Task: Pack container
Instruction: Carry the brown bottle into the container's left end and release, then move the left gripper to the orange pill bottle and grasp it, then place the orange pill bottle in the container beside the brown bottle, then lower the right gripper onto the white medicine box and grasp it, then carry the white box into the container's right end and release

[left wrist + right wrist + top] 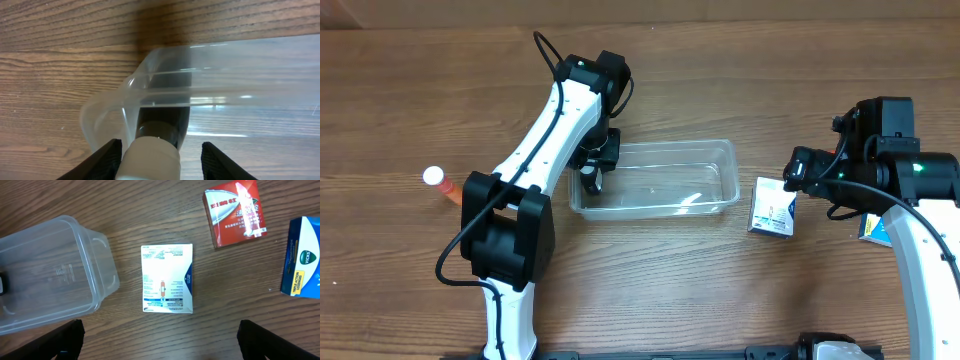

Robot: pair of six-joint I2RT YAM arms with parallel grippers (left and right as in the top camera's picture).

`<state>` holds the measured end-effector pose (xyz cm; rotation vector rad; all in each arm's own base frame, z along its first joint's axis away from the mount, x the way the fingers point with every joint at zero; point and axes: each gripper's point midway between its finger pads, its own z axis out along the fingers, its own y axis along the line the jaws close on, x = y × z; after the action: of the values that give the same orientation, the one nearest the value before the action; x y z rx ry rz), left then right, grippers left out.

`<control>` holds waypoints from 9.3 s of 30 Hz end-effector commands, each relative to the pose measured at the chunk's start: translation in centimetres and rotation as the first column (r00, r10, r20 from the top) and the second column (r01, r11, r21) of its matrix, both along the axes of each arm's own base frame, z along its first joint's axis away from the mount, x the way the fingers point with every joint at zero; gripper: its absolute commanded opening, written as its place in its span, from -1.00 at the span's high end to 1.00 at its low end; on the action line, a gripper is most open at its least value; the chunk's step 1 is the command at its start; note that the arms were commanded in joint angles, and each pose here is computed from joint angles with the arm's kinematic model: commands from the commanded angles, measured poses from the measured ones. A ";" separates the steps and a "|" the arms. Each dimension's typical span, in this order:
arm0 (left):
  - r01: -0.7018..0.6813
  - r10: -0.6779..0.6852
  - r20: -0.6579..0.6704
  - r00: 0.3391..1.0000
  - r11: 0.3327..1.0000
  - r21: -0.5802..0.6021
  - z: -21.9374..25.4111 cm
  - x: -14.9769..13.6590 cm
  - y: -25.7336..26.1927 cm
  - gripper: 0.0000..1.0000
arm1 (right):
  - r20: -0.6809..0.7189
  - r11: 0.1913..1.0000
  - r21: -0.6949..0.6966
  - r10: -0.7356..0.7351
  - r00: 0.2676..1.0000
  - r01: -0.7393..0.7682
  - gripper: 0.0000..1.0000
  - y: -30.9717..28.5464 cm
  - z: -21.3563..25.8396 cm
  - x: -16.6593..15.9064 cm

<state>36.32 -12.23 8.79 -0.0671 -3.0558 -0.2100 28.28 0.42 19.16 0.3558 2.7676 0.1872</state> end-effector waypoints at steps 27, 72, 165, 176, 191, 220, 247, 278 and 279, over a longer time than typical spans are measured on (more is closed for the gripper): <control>-0.524 0.536 0.285 0.795 0.843 -0.122 11.2 -6.1 25.5 -1.00 | 0.033 1.000 0.010 -0.005 0.999 0.005 -1.00 0.0 1.0 0.6; -0.503 0.516 0.123 0.848 0.855 -0.121 2.3 -2.5 25.5 0.92 | 0.032 1.000 0.010 -0.005 0.999 0.005 -1.00 0.0 1.0 0.6; -0.181 0.338 0.547 0.766 0.930 -0.320 22.1 -6.7 13.8 -0.99 | -0.079 0.999 -0.023 -0.043 0.996 0.041 -1.00 -0.9 -2.0 3.1; -0.222 0.346 0.451 0.822 0.926 -0.306 16.6 -6.8 14.1 -1.00 | -0.381 0.999 -0.019 0.022 0.924 -0.031 -1.00 1.4 -11.8 3.5; -0.214 0.333 0.440 0.834 0.930 -0.298 15.6 -6.8 14.1 -1.00 | -0.451 0.999 -0.019 0.024 0.892 -0.037 -1.00 1.8 -17.1 1.1; -0.214 0.333 0.440 0.834 0.930 -0.298 15.6 -6.8 14.1 -1.00 | -0.437 0.999 -0.020 0.014 0.899 -0.026 -0.61 1.8 -18.6 0.8; -0.195 0.312 0.444 0.840 0.937 -0.290 15.6 -6.8 14.1 -1.00 | -0.053 0.997 -0.023 0.078 0.996 -0.080 -0.48 3.2 1.4 6.1; -0.196 0.312 0.445 0.840 0.938 -0.287 15.6 -6.8 14.1 -1.00 | -0.190 0.918 0.014 0.392 0.900 -0.396 -0.57 14.6 -6.7 6.2; -0.196 0.312 0.445 0.840 0.938 -0.287 15.6 -6.8 14.1 -0.99 | -0.200 0.917 0.031 0.396 0.896 -0.399 -0.57 14.7 -7.1 5.8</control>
<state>29.49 2.06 24.52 0.4948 -3.5179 0.1711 34.62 14.74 12.34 -0.2172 3.0019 0.2014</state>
